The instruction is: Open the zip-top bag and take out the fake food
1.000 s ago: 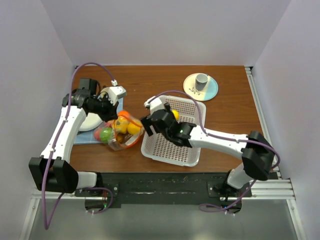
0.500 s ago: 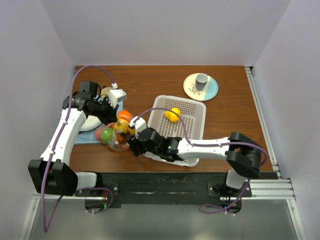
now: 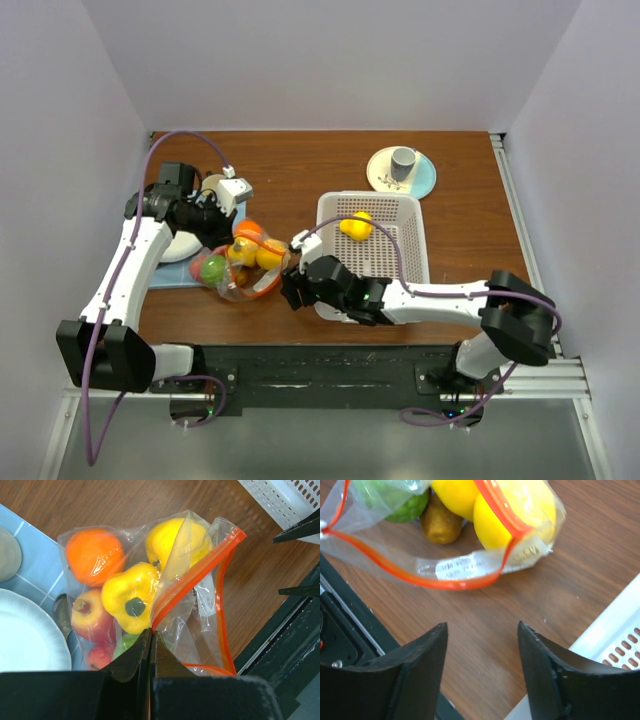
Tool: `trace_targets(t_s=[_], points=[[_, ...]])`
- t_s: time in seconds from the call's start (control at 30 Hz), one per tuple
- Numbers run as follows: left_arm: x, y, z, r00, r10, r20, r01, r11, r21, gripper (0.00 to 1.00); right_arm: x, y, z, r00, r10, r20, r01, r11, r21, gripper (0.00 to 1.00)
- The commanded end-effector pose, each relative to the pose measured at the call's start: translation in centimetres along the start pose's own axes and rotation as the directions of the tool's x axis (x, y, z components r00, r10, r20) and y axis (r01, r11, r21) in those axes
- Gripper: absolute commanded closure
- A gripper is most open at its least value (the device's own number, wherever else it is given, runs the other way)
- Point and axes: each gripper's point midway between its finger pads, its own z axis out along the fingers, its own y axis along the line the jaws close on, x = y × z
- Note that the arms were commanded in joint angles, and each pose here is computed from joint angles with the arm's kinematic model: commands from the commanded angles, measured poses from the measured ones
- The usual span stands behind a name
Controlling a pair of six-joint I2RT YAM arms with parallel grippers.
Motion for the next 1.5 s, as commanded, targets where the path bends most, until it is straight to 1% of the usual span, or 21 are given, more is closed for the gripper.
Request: trace_targets(t_s=[0.0, 0.1, 0.13, 0.17, 0.2, 0.23, 0.3, 0.37, 0.47, 0.5, 0.6, 0.67, 0.8, 1.07, 1.1, 1.13, 1.17, 1.2, 1.33, 1.4, 1.47], points=[[-0.8, -0.3, -0.2, 0.999, 0.015, 0.034, -0.016, 1.000, 0.015, 1.00, -1.3, 0.9, -0.4, 1.000, 0.002, 0.000, -0.002, 1.000, -0.022, 0.36], [-1.2, -0.7, -0.4, 0.999, 0.002, 0.040, -0.004, 0.999, 0.041, 1.00, -4.0, 3.2, 0.6, 0.999, -0.021, 0.040, 0.024, 0.998, -0.066, 0.38], [-1.4, -1.0, -0.4, 0.999, 0.000, 0.045, -0.003, 0.999, 0.054, 1.00, -3.8, 3.4, 1.4, 0.999, -0.028, 0.031, 0.030, 0.997, -0.066, 0.40], [-1.5, -1.1, -0.6, 0.999, 0.000, 0.048, -0.003, 0.998, 0.058, 1.00, -5.4, 4.4, 1.7, 0.998, -0.025, 0.059, 0.030, 0.996, -0.083, 0.43], [-1.5, -1.2, -0.8, 0.999, -0.001, 0.045, -0.002, 0.998, 0.060, 1.00, -5.8, 4.9, 2.1, 0.998, -0.025, 0.064, 0.031, 0.995, -0.093, 0.54], [-1.6, -1.3, -0.9, 0.999, 0.002, 0.046, -0.004, 0.998, 0.059, 1.00, -5.8, 5.3, 2.6, 0.998, -0.027, 0.056, 0.032, 0.994, -0.105, 0.58], [-1.4, -1.4, -1.1, 0.999, 0.002, 0.040, -0.005, 0.998, 0.061, 1.00, -6.2, 6.1, 3.7, 0.998, -0.039, 0.055, 0.045, 0.992, -0.119, 0.60], [-1.3, -1.6, -1.1, 0.999, 0.004, 0.039, -0.006, 0.998, 0.064, 1.00, -6.0, 6.3, 4.5, 0.997, -0.055, 0.051, 0.060, 0.991, -0.118, 0.56], [-1.2, -1.8, -1.2, 0.999, 0.008, 0.038, -0.010, 0.997, 0.072, 1.00, -6.0, 6.0, 5.4, 0.995, -0.090, 0.052, 0.095, 0.991, -0.091, 0.37], [-1.2, -1.9, -1.2, 0.999, 0.008, 0.038, -0.011, 0.997, 0.075, 1.00, -5.5, 5.7, 5.8, 0.993, -0.106, 0.041, 0.109, 0.991, -0.075, 0.22], [-1.1, -2.1, -1.4, 0.999, 0.015, 0.037, -0.017, 0.997, 0.079, 1.00, -5.2, 4.0, 6.4, 0.986, -0.159, 0.049, 0.158, 0.987, 0.023, 0.10], [-1.1, -2.2, -1.4, 0.999, 0.023, 0.036, -0.026, 0.996, 0.086, 1.00, -5.0, 2.7, 6.5, 0.979, -0.196, 0.051, 0.192, 0.978, 0.082, 0.08], [-0.8, -2.4, -1.4, 0.999, 0.030, 0.024, -0.032, 0.994, 0.102, 1.00, -6.0, 0.6, 6.6, 0.965, -0.239, 0.113, 0.213, 0.956, 0.204, 0.07], [-0.2, -3.5, -1.7, 0.998, 0.067, -0.002, -0.066, 0.984, 0.167, 1.00, -5.8, -1.6, 8.7, 0.940, -0.325, 0.101, 0.269, 0.890, 0.368, 0.06], [0.2, -4.1, -1.9, 0.998, 0.063, -0.018, -0.059, 0.980, 0.192, 0.98, -5.5, -1.5, 8.9, 0.937, -0.337, 0.091, 0.281, 0.883, 0.377, 0.05], [0.2, -4.4, -1.8, 0.998, 0.066, -0.019, -0.060, 0.974, 0.217, 0.93, -5.1, -1.6, 9.1, 0.934, -0.347, 0.080, 0.292, 0.875, 0.386, 0.05], [0.0, -4.4, -2.1, 0.996, 0.090, -0.014, -0.084, 0.971, 0.222, 0.84, -4.4, -1.5, 9.5, 0.934, -0.351, 0.065, 0.301, 0.872, 0.385, 0.05], [0.2, -4.6, -2.3, 0.996, 0.091, -0.026, -0.082, 0.969, 0.232, 0.69, -4.1, -1.4, 9.6, 0.934, -0.351, 0.061, 0.303, 0.874, 0.380, 0.05], [-1.1, -2.9, -3.3, 0.987, 0.157, -0.015, -0.154, 0.977, 0.145, 0.59, -3.2, -1.1, 9.5, 0.940, -0.332, 0.074, 0.286, 0.889, 0.358, 0.05], [-2.4, -0.5, -3.6, 0.984, 0.179, 0.014, -0.180, 0.983, 0.041, 0.57, -3.5, -0.8, 9.2, 0.941, -0.328, 0.088, 0.279, 0.894, 0.351, 0.05], [-1.8, 2.2, -3.0, 0.988, 0.150, -0.023, -0.151, 0.987, -0.052, 0.57, -3.5, -0.8, 8.9, 0.940, -0.328, 0.094, 0.277, 0.895, 0.350, 0.05]])
